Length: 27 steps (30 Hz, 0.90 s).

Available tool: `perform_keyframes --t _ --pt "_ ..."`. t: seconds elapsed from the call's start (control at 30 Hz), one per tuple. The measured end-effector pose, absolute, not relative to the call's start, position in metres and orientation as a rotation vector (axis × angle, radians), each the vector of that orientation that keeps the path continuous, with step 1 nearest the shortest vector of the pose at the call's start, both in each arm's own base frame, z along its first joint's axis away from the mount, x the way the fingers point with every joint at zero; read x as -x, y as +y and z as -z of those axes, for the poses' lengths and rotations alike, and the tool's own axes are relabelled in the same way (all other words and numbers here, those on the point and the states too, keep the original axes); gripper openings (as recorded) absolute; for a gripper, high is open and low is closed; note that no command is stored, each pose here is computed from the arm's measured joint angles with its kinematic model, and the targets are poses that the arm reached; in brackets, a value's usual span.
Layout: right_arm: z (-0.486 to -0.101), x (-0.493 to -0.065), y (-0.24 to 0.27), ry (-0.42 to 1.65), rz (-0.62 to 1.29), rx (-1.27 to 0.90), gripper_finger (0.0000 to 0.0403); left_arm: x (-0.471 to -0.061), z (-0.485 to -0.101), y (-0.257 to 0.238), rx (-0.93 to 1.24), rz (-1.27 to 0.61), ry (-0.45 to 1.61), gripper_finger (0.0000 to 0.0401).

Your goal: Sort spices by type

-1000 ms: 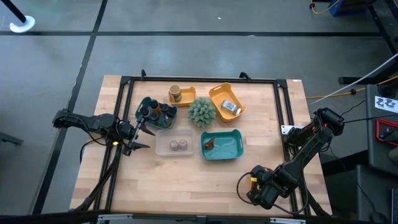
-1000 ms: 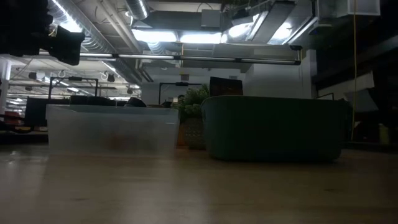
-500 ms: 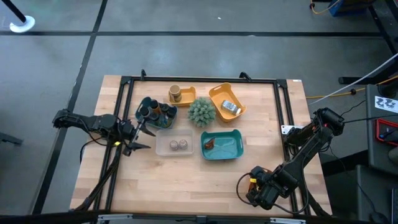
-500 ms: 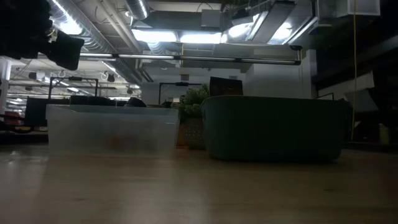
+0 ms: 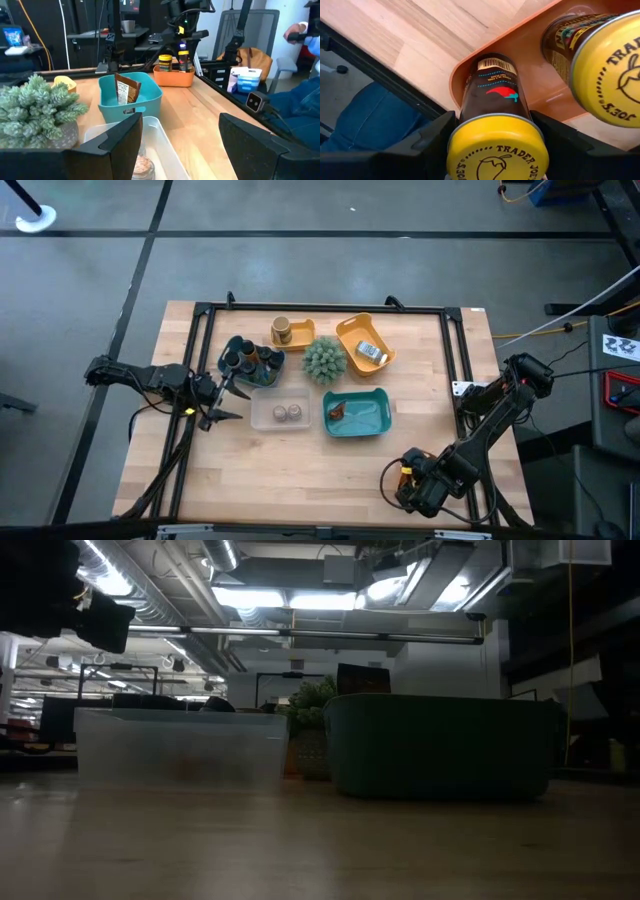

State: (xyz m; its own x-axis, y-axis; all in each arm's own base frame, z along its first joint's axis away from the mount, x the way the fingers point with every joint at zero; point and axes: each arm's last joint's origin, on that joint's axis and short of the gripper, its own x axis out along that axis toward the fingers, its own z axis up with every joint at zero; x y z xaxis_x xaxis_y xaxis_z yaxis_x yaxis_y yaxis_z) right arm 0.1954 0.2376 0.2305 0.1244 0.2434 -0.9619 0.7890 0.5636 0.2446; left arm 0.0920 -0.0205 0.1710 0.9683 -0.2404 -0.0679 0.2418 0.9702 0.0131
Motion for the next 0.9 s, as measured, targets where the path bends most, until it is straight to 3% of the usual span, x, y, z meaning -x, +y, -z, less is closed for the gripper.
perform_keyframes --t 0.9 --pt "-0.2313 -0.1970 0.2395 1.426 0.478 -0.966 0.0248 -0.0920 -0.1706 -0.0205 -0.031 0.245 0.069 0.0251"
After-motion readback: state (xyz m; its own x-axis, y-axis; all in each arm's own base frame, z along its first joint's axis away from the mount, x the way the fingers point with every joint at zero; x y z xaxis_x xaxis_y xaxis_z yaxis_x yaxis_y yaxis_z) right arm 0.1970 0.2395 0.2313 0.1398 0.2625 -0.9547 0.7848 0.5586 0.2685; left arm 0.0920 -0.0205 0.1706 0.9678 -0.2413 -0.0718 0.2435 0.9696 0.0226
